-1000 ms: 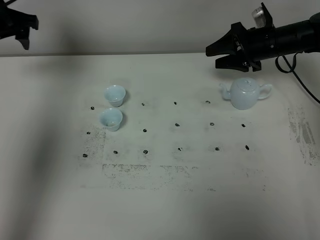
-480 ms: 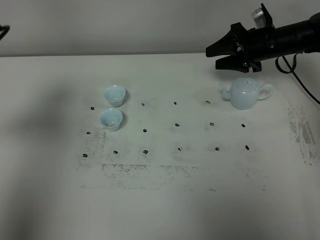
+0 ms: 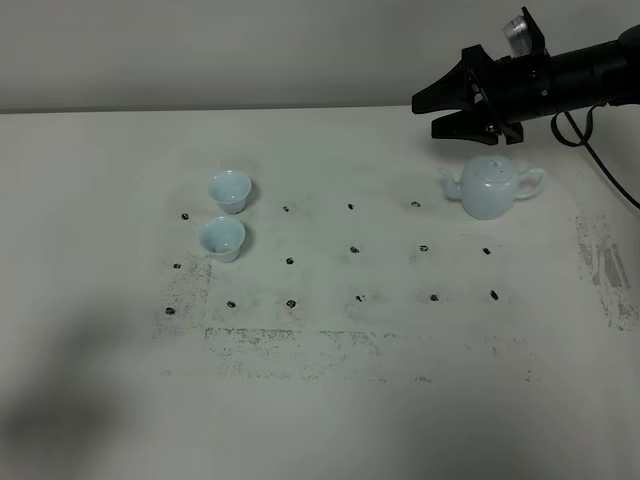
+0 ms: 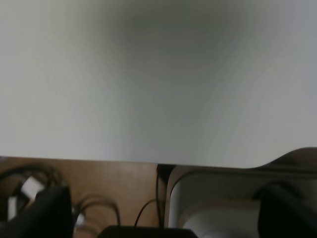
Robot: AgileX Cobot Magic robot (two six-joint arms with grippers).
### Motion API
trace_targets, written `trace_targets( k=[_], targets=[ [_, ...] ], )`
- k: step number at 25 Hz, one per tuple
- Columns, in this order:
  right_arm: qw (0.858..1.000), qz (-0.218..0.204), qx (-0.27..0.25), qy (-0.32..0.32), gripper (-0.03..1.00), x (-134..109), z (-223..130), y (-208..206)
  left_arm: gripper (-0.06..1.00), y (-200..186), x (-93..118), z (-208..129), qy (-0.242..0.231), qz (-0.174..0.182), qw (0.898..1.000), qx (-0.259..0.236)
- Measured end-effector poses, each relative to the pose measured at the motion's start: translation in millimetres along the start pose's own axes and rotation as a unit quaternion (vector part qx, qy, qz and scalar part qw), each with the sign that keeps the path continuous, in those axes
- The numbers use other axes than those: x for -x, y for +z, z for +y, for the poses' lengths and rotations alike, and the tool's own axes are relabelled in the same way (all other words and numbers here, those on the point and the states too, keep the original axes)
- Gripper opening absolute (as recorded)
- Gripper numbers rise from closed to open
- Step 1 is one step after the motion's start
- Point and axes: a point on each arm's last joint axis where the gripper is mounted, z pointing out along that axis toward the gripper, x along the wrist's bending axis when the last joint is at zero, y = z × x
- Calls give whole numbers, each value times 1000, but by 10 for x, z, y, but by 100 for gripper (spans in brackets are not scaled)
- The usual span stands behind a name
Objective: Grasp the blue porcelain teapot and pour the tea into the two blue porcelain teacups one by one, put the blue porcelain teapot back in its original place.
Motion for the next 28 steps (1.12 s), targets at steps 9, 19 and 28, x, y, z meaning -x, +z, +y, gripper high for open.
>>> trace_targets(
  k=[9, 19, 28],
  targets=[
    [1000, 0, 0, 0, 53, 1, 0, 0, 72, -147, -51, -686, 9, -18, 978, 209],
    [1000, 0, 0, 3, 53, 1, 0, 0, 72, -259, -70, -1023, -12, -11, 942, 337],
    [998, -43, -2, -45, 53, -133, 123, -108, 72, -257, -69, -1032, -20, -5, 941, 337]
  ],
)
